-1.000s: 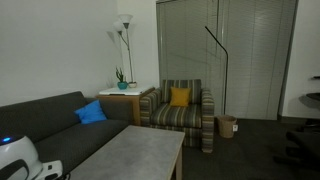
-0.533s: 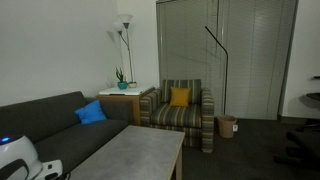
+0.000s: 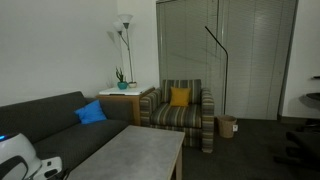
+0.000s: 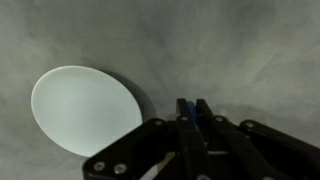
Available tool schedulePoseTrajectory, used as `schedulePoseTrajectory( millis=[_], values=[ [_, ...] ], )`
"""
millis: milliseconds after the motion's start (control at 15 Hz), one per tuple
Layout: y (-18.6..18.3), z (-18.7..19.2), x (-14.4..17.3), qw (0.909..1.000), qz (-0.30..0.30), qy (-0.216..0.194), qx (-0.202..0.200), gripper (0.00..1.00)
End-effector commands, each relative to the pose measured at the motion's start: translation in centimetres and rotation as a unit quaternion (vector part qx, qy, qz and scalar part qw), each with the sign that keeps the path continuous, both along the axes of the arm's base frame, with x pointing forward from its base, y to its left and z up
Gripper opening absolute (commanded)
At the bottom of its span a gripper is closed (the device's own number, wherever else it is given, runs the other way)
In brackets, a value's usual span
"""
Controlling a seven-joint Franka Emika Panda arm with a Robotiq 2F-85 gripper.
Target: Put the blue mug on top of the white plate
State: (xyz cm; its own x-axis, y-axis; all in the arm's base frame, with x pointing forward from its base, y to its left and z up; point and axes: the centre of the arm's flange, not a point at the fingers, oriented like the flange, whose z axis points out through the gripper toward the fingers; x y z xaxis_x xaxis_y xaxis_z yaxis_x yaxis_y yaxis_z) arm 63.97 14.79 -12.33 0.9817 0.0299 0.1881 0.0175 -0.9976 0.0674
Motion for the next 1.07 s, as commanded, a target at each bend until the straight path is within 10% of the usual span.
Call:
schedulePoseTrajectory(
  millis=[0,1000],
  values=[
    [-0.4,2.3,-1.3,0.9993,-0.004,0.037,-0.005,0.03],
    [-10.9,2.0,0.9,0.9947,-0.095,0.040,-0.002,0.03]
  ],
)
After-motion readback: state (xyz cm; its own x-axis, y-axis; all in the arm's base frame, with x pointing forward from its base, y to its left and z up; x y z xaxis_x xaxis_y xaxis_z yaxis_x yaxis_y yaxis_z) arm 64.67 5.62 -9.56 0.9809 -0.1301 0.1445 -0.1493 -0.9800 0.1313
